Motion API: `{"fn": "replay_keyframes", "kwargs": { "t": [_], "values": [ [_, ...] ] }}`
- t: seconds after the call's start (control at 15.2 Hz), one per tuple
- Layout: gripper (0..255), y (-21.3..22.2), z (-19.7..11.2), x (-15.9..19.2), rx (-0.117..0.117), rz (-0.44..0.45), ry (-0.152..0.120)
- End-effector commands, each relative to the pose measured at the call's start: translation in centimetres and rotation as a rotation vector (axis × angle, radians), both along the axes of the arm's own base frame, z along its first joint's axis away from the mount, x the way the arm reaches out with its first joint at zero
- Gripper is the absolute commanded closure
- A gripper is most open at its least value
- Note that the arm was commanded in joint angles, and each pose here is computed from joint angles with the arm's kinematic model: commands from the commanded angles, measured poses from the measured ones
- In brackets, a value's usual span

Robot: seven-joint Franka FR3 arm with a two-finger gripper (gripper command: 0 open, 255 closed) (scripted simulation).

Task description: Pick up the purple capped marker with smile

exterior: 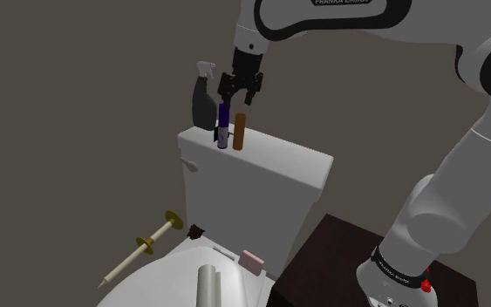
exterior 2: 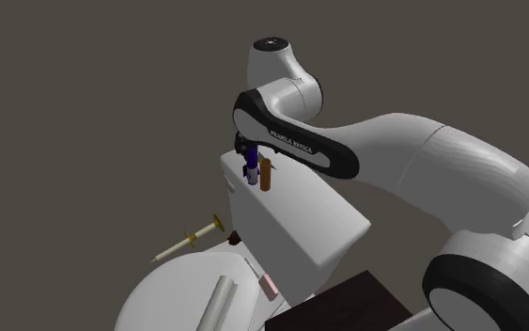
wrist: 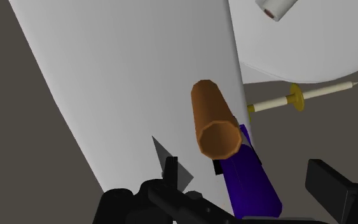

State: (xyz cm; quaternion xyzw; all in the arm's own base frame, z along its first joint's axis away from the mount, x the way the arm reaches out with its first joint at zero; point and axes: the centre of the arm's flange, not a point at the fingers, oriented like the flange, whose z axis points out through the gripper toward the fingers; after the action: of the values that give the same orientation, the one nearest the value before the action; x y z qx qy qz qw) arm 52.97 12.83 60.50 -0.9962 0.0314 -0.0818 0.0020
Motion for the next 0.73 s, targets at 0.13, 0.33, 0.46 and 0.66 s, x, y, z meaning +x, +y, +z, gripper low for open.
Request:
{"fn": "replay_keyframes", "kwargs": {
  "t": [0.13,0.33,0.46,0.66],
  "values": [
    [0,1.5,0.3,3.5,0.002,-0.028,-0.019],
    [0,1.5,-1.3,3.5,0.002,-0.028,-0.019],
    [0,1.5,-2.3,3.5,0.002,-0.028,-0.019],
    [0,1.5,-3.2,3.5,0.002,-0.028,-0.019]
  ]
}}
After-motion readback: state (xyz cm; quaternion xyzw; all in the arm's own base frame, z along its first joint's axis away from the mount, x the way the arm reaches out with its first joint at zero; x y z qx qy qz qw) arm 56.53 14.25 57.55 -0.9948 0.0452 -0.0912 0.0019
